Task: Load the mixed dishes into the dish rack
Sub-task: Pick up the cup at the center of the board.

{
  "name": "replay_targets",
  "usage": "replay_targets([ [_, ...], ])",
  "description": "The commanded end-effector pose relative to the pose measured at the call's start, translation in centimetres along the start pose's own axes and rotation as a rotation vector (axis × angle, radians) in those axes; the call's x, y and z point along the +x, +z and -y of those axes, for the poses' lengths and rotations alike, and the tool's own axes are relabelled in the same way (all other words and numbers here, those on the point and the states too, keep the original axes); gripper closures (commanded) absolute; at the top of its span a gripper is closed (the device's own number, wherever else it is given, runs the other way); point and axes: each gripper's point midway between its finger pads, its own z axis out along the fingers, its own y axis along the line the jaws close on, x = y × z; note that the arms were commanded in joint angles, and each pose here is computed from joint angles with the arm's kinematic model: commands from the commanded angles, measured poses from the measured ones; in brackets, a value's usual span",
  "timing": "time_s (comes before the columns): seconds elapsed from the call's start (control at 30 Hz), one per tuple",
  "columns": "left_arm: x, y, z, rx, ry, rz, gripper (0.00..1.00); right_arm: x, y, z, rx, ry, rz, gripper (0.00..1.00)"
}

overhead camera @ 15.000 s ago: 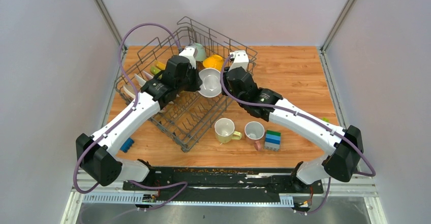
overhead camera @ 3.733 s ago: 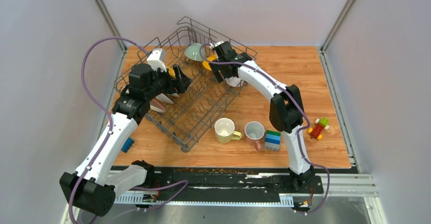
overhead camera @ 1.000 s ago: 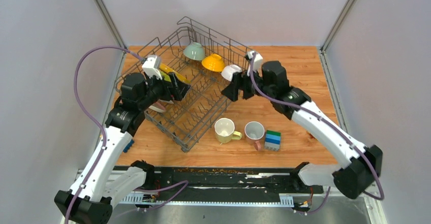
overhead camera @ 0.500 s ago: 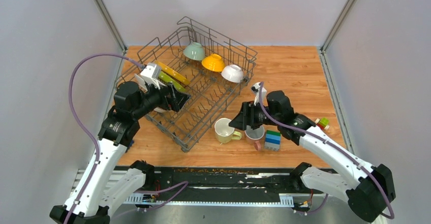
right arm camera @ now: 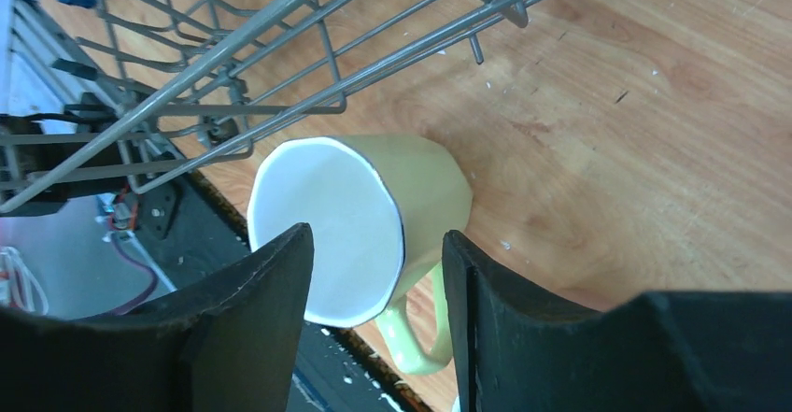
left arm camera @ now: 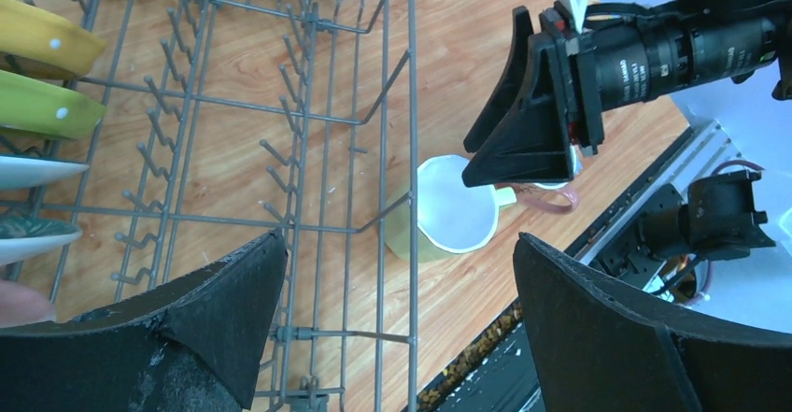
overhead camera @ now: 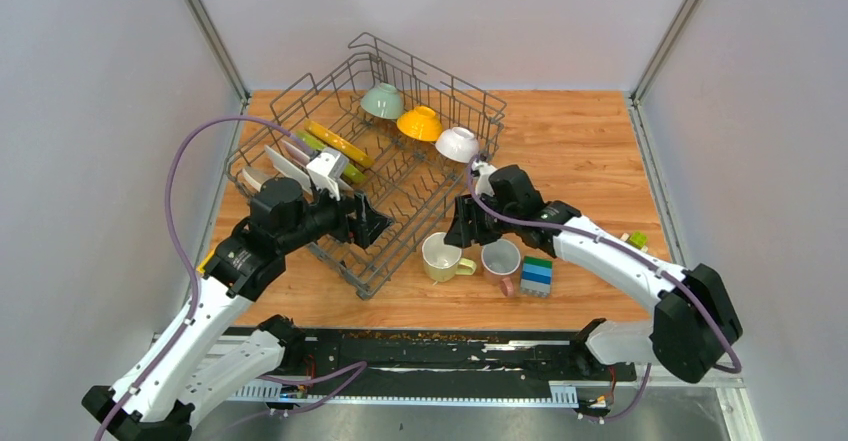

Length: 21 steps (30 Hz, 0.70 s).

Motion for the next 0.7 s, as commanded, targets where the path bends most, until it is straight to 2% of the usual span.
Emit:
replay_targets([
  [0.0,-1.0,0.2,-0.3,-0.025,0.003,0.045,0.03,-1.1,1.2,0.5,0.077,-0.101,-0.010,0.48],
  [0.3,-0.4,0.1,-1.1,-0.064,0.010,0.037,0.02,-0.3,3.4,1.1,0.179,-0.182,-0.051,0.57],
  [0.53,-0.6,0.0,-1.5,-0.085,0.017,0.040,0.01,0.8,3.8,1.6,0.258,-0.211,-0.070,0.61],
  [0.67,-0.5,0.1,-1.6,-0.088,0.022,0.037,0.01,1.4,4.0,1.5,0.257,-0.212,-0.084,0.71],
])
